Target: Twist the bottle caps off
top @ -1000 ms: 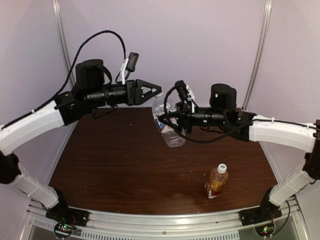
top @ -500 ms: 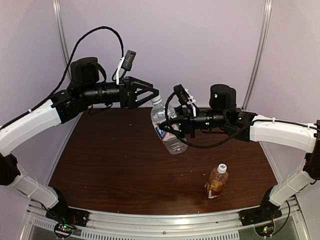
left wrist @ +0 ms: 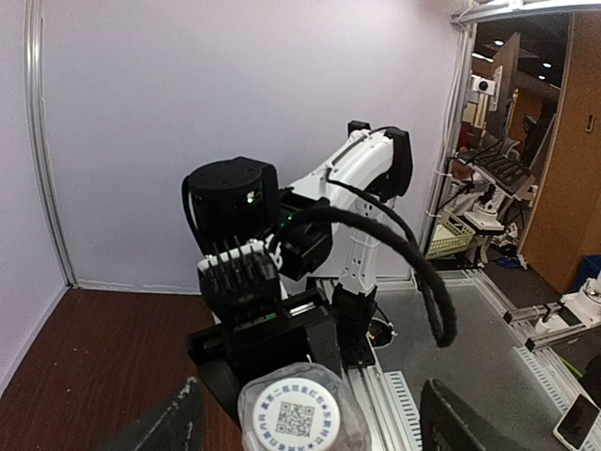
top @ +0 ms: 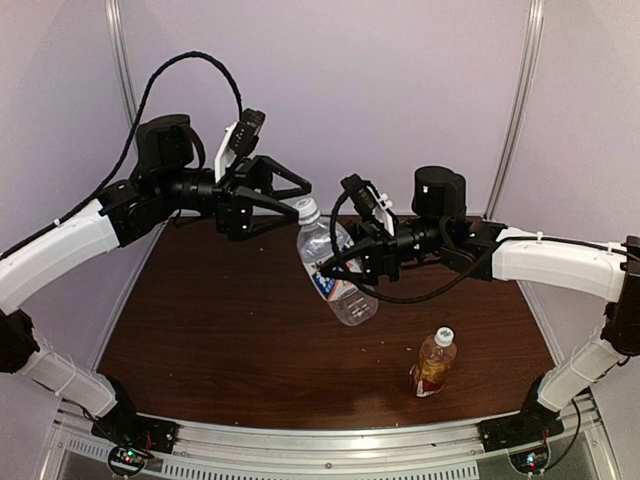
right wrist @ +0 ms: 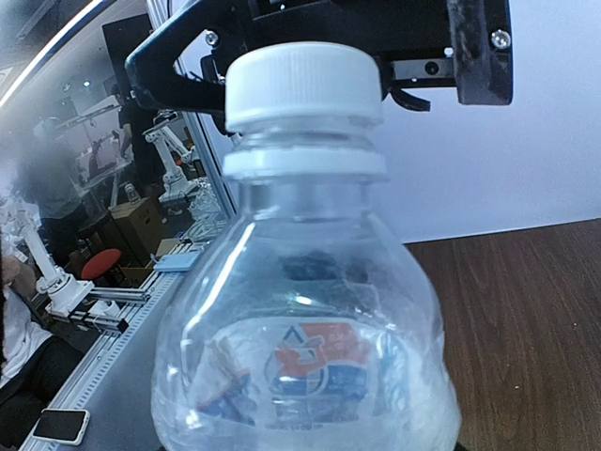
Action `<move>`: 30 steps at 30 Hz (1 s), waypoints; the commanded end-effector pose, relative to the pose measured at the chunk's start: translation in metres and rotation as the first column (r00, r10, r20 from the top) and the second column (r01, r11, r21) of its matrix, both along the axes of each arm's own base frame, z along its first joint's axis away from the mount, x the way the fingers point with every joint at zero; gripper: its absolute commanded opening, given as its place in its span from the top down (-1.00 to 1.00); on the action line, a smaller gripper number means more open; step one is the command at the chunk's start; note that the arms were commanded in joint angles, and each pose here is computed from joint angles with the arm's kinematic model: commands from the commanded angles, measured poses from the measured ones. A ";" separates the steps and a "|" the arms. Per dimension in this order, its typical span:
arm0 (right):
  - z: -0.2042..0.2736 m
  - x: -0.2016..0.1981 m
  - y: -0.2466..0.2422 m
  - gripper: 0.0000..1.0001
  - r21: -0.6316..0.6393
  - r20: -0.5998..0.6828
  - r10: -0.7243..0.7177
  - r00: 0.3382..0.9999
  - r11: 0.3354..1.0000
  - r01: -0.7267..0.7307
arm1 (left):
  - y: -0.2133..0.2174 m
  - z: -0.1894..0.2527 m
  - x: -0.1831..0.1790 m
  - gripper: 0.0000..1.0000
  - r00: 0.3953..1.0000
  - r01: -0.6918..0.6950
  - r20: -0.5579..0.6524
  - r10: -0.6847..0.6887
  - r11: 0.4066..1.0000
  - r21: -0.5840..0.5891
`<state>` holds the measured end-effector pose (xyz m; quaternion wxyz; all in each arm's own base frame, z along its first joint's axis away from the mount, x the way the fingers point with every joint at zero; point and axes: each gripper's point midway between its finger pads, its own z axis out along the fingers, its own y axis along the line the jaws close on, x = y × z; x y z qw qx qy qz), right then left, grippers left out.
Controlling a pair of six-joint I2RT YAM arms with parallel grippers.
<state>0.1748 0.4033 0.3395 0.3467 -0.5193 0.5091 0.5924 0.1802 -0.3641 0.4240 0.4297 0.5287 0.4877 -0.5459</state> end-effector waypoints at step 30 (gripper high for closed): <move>0.016 -0.002 0.004 0.08 0.032 0.028 0.014 1.000 0.999 -0.015 | -0.007 -0.009 -0.004 0.30 0.994 0.111 -0.015 -0.111 0.993 -0.035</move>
